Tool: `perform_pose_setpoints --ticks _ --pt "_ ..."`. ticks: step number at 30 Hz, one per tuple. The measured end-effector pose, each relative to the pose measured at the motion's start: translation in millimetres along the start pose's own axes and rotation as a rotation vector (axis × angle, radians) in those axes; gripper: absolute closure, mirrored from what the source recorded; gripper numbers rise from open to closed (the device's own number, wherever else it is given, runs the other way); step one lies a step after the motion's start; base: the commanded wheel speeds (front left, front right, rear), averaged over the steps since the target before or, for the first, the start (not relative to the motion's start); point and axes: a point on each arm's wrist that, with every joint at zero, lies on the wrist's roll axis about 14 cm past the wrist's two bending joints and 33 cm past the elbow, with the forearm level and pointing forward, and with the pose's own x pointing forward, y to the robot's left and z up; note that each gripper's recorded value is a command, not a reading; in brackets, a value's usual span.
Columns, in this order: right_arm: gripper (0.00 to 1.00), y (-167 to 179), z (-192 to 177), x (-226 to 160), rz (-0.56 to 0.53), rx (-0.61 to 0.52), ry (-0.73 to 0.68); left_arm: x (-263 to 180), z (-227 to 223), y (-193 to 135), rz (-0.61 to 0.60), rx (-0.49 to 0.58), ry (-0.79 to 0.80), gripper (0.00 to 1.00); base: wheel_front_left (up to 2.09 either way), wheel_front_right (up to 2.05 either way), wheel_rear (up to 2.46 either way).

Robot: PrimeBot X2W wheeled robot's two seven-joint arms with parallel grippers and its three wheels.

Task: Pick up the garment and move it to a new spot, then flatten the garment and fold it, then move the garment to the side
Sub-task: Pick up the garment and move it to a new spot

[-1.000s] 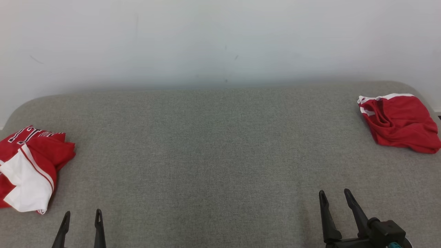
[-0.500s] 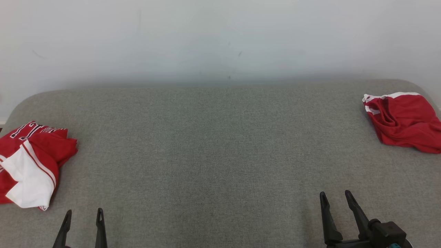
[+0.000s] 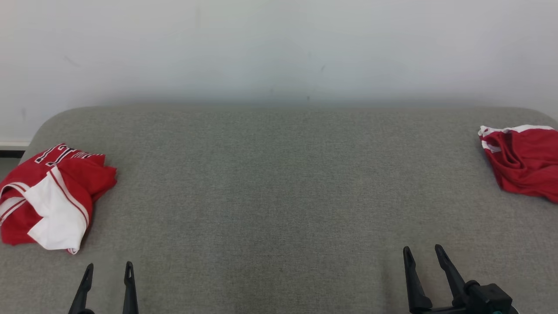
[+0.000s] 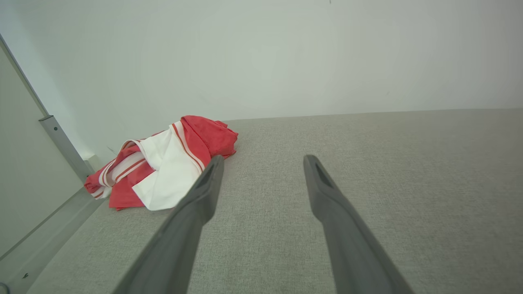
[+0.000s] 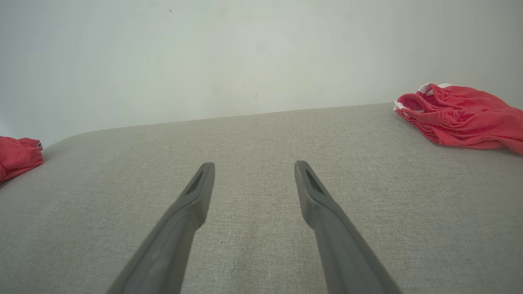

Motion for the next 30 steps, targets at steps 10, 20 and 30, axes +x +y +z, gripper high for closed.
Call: perform_pose_setpoints --ticks 10,20,30 --pt "0.00 36 -7 18 0.111 0.007 0.020 -25 0 35 0.115 0.000 0.005 0.00 0.00 0.00 0.00" --pt "0.00 89 -16 37 0.271 0.011 0.047 -71 -4 84 0.297 0.000 0.023 0.00 0.00 0.00 0.00" --pt "0.00 134 -22 49 0.403 0.011 0.067 -115 -5 116 0.444 0.009 0.039 0.00 0.00 0.00 0.00"
